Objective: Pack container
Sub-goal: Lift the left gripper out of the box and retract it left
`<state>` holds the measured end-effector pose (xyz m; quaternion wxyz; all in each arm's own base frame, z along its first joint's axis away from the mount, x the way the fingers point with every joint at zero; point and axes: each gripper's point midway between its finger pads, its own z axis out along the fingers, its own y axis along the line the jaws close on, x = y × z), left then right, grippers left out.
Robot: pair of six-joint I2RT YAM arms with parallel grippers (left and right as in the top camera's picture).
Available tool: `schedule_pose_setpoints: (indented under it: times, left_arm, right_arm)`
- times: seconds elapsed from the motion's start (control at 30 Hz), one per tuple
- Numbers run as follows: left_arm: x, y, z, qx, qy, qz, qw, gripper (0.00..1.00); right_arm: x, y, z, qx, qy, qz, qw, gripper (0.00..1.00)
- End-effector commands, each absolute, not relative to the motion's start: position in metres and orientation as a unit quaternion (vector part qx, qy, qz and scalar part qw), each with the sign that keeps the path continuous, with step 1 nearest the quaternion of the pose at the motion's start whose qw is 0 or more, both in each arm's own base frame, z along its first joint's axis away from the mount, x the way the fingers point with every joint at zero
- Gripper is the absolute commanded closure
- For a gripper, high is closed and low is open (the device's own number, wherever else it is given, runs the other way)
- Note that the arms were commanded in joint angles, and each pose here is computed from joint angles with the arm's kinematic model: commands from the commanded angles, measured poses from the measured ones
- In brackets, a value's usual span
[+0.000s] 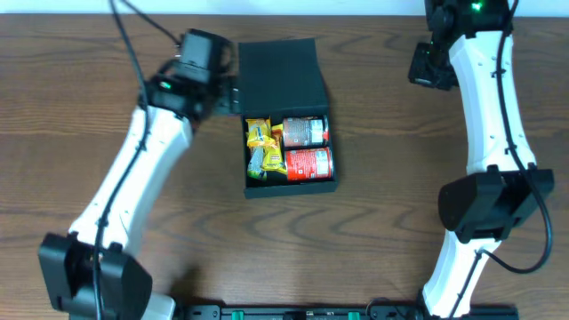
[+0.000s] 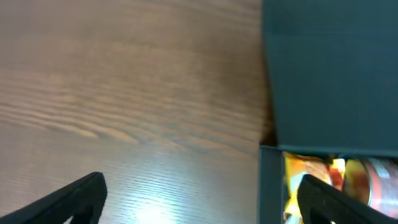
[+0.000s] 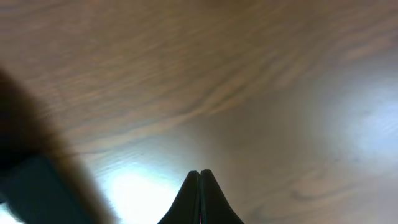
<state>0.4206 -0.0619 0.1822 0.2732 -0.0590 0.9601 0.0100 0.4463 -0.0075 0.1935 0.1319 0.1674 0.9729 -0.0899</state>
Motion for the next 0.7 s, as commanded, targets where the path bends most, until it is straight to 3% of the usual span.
schedule_pose_setpoints:
  times: [0.0, 0.03, 0.1, 0.13, 0.43, 0.67]
  left_arm:
    - [0.425, -0.049, 0.170, -0.081, 0.964, -0.092, 0.237, 0.15]
    - [0.427, -0.039, 0.165, -0.097, 0.962, -0.116, 0.228, 0.25]
    - [0.431, -0.025, 0.158, -0.116, 0.959, -0.142, 0.217, 0.66]
    - [0.432, -0.021, 0.154, -0.119, 0.957, -0.161, 0.211, 0.93]
    - [0.447, -0.055, 0.106, -0.113, 0.911, -0.374, 0.130, 0.94]
    - [0.466, -0.065, 0.086, -0.150, 0.880, -0.437, 0.111, 0.94]
  right_arm:
    - [0.452, 0.018, 0.172, 0.135, 0.985, -0.009, 0.111, 0.99]
    - [0.457, 0.025, 0.165, 0.132, 0.985, 0.017, 0.111, 0.99]
    - [0.467, 0.033, 0.156, 0.131, 0.984, 0.048, 0.114, 0.99]
    - [0.472, 0.038, 0.151, 0.131, 0.983, 0.063, 0.114, 0.99]
    - [0.492, 0.051, 0.078, 0.190, 0.964, 0.183, 0.038, 0.98]
    - [0.509, 0.084, 0.057, 0.180, 0.931, 0.317, 0.014, 0.99]
